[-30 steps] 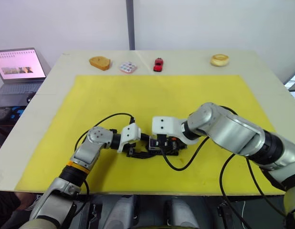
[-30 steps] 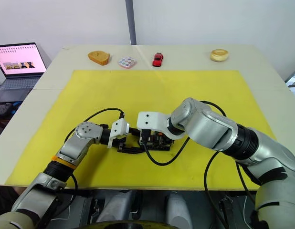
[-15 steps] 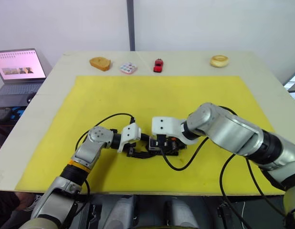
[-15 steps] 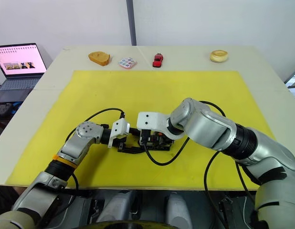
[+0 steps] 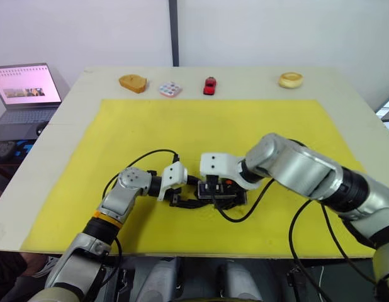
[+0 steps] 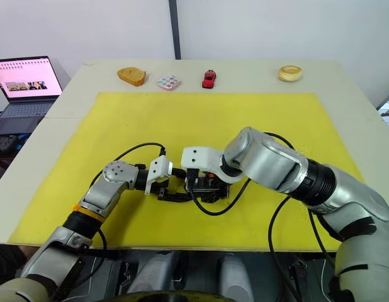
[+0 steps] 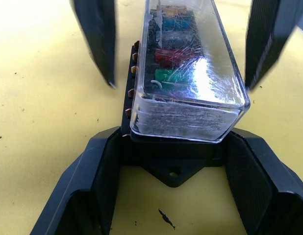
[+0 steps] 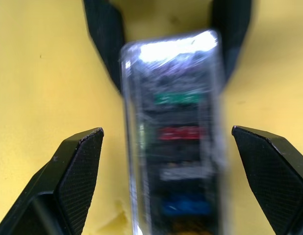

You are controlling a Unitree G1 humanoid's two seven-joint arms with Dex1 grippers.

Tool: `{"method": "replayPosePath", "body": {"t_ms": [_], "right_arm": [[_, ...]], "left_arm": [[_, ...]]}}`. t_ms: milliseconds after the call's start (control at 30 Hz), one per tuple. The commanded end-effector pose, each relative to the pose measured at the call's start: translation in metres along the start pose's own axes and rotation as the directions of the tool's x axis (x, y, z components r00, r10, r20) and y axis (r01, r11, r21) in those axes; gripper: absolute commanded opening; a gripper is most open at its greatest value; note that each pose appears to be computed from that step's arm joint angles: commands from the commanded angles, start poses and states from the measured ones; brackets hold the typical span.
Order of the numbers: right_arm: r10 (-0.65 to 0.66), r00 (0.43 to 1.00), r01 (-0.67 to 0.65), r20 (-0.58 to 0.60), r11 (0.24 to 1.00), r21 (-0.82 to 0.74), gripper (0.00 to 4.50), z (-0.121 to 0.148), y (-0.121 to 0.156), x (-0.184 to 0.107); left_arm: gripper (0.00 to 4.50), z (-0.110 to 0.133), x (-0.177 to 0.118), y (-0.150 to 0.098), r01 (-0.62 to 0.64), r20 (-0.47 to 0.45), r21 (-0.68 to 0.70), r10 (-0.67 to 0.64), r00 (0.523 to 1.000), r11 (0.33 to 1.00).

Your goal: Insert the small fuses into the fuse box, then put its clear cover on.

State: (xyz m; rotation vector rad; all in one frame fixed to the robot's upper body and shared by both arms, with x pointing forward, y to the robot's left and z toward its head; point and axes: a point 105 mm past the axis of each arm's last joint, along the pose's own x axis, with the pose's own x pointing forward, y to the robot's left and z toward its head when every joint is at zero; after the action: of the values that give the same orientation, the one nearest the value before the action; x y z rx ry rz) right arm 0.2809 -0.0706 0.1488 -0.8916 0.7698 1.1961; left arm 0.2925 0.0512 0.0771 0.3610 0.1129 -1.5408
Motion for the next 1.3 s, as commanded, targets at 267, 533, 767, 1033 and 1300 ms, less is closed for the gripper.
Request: {"method": "replayPosePath", "body": {"t_ms": [267,533,767,1033,1300], "right_arm": [[0.076,0.964,-0.094,0.256,0.994,0.057,4.43,0.002,0.003,-0.059],[-0.008,0.747,-0.094,0.665,0.989,0.118,3.22,0.022,-0.007,-0.069],[0.011,0.678,-0.168,0.735,0.976,0.14,0.05,0.022,0.008,-0.036],[-0.045,0.699,-0.127,0.714,0.974,0.186,0.05,0.01,0.003,-0.019],[-0.054,0.725,-0.115,0.687,0.973,0.198,0.05,0.004,0.001,-0.016]], "left_arm": [[2.54,-0.013,-0.007,-0.012,0.055,-0.062,-0.083,-0.06,0.996,0.995],[2.54,-0.012,-0.015,-0.014,0.063,-0.079,-0.112,-0.072,0.994,0.992],[2.54,-0.011,-0.018,-0.015,0.061,-0.088,-0.113,-0.072,0.994,0.992],[2.54,-0.011,-0.021,-0.015,0.054,-0.095,-0.114,-0.065,0.993,0.992],[2.54,-0.011,-0.019,-0.015,0.052,-0.092,-0.114,-0.063,0.994,0.992]]}}
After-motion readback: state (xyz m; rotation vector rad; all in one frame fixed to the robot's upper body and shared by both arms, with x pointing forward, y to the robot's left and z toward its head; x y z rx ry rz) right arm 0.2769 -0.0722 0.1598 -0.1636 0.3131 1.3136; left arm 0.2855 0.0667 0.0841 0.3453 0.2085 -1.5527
